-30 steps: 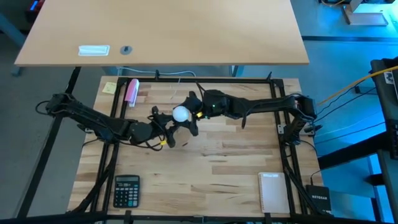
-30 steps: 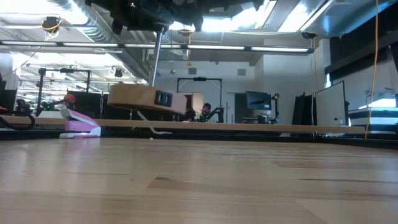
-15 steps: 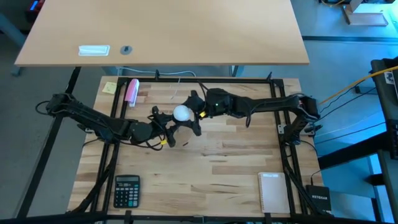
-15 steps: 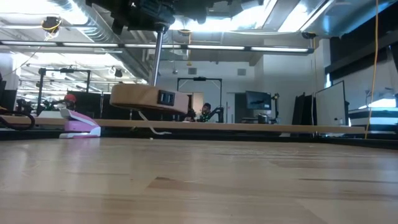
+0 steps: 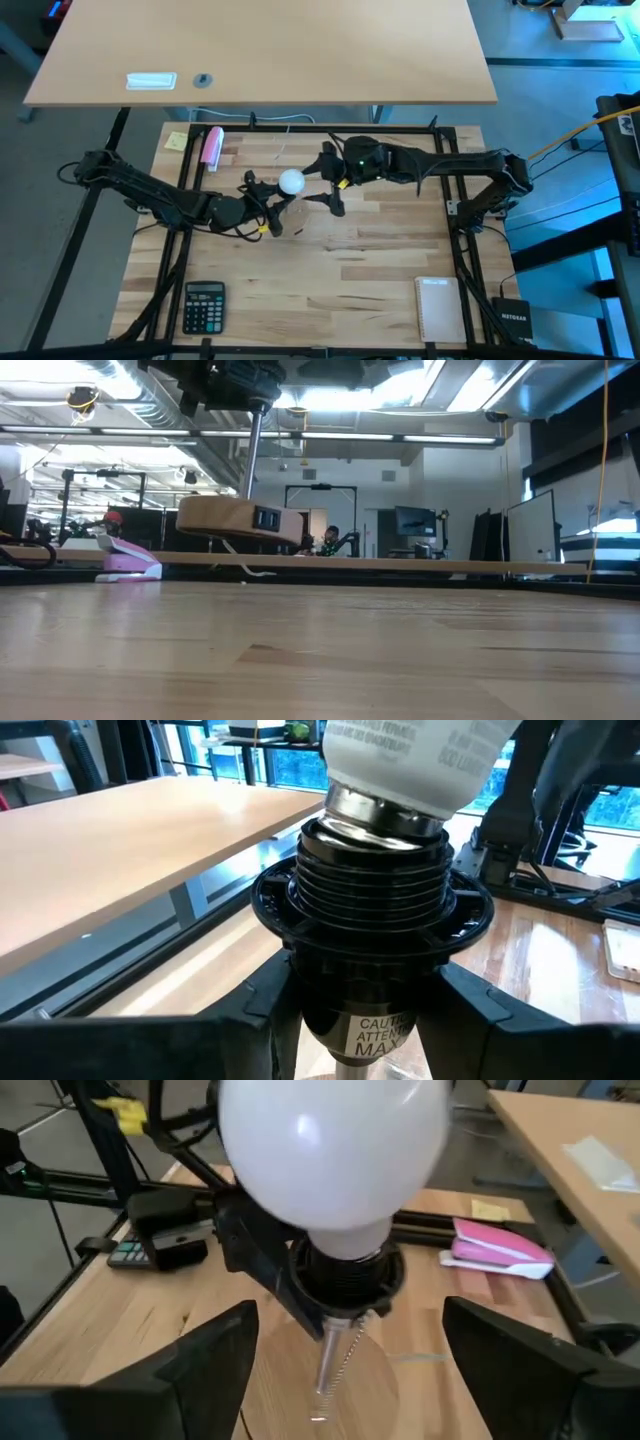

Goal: Screw lightbulb
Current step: Insert the lightbulb into the lamp

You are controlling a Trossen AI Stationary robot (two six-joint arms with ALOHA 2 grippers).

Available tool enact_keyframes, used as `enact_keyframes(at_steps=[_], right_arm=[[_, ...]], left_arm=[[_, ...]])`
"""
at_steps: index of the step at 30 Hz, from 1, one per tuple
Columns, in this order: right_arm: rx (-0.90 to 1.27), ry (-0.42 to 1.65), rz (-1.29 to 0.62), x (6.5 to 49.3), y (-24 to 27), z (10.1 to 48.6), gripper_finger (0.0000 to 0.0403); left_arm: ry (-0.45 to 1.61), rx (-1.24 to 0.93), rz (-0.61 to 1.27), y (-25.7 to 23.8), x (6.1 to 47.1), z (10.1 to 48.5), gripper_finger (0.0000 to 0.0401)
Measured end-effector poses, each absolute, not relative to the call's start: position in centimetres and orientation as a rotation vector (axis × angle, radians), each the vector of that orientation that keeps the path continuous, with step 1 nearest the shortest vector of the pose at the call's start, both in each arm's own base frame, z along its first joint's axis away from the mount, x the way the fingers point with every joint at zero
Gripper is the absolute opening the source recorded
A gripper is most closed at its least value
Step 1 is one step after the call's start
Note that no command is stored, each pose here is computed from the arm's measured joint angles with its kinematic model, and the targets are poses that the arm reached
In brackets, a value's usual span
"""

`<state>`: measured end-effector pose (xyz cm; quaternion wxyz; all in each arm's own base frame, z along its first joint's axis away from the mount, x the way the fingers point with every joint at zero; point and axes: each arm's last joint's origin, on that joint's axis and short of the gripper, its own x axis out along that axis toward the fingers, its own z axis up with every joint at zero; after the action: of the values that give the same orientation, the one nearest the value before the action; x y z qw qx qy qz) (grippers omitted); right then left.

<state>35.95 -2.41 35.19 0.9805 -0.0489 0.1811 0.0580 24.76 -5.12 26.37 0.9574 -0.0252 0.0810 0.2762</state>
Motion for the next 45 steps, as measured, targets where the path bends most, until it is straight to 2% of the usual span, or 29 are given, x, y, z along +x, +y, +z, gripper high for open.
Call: enact_keyframes(at_steps=[8, 19, 25, 45], right_arm=[[-0.133, 0.32, 0.068, 33.4, -2.3, 37.9, 0.032], [-0.148, 0.279, 0.126, 34.8, -1.4, 41.7, 0.0359], [-0.163, 0.282, 0.176, 36.4, -0.6, 41.3, 0.036], [-0.234, 0.28, 0.135, 38.8, -0.9, 39.4, 0.036]], left_arm=[[0.186, -0.043, 0.564, -5.1, 24.7, 26.1, 0.0138], [0.19, -0.041, 0.564, -5.1, 24.7, 26.1, 0.0138], [0.189, -0.041, 0.564, -5.1, 24.7, 26.1, 0.0138], [0.193, -0.032, 0.518, -5.2, 24.8, 26.1, 0.0138]])
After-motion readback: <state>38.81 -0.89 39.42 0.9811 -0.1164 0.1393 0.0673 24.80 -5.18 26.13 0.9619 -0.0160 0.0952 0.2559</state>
